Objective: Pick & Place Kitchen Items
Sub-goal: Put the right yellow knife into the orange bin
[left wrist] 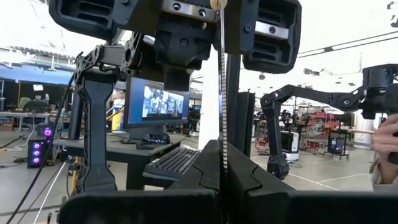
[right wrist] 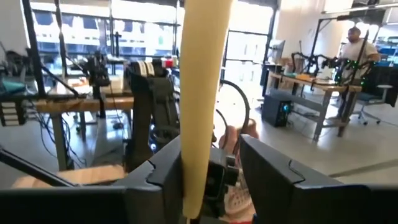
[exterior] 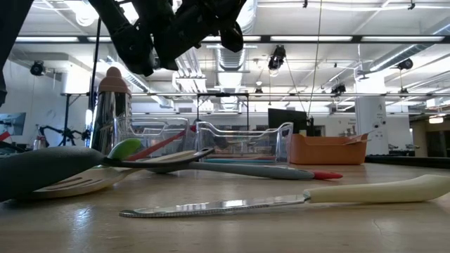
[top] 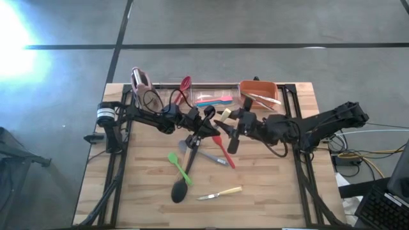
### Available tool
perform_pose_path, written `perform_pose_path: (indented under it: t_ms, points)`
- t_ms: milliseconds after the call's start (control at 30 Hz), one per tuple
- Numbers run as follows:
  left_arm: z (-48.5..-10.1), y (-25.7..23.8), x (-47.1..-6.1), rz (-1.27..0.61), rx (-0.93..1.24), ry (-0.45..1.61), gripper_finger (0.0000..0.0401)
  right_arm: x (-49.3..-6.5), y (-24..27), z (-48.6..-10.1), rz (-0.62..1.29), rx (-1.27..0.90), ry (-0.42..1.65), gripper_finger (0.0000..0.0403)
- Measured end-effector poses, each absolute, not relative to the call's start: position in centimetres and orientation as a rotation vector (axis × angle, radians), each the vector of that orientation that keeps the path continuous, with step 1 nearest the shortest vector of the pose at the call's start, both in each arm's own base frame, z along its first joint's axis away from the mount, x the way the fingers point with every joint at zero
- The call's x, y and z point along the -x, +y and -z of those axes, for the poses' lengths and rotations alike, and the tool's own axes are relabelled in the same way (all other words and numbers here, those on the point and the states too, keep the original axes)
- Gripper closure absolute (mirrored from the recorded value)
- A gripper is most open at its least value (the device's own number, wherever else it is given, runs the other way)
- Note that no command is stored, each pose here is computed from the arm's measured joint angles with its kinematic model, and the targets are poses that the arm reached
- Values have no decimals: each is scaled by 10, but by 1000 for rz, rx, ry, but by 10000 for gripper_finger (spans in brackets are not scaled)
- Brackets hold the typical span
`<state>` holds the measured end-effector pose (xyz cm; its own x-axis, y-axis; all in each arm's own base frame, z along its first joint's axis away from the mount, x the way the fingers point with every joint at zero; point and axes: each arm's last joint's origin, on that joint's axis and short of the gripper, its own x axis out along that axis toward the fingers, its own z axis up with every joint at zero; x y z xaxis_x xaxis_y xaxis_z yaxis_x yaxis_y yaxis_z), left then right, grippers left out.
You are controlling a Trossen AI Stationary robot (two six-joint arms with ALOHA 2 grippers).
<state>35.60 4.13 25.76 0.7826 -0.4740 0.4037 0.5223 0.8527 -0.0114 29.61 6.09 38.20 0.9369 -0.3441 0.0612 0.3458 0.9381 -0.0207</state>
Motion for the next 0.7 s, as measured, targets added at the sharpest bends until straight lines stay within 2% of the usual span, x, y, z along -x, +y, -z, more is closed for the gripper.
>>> perform_pose_path:
  t_ms: [133,300,567,700]
  points:
    - [-258,41,-356,539,121,-412,401,-296,61,-381,349,26,-66,298]
    - [-259,42,-356,530,119,-414,401,-296,62,-379,339,30,-58,375]
    - [-258,43,-356,543,131,-398,399,-296,62,-379,335,46,-51,376]
    - [-257,43,-356,561,179,-371,376,-292,61,-381,333,58,-47,376]
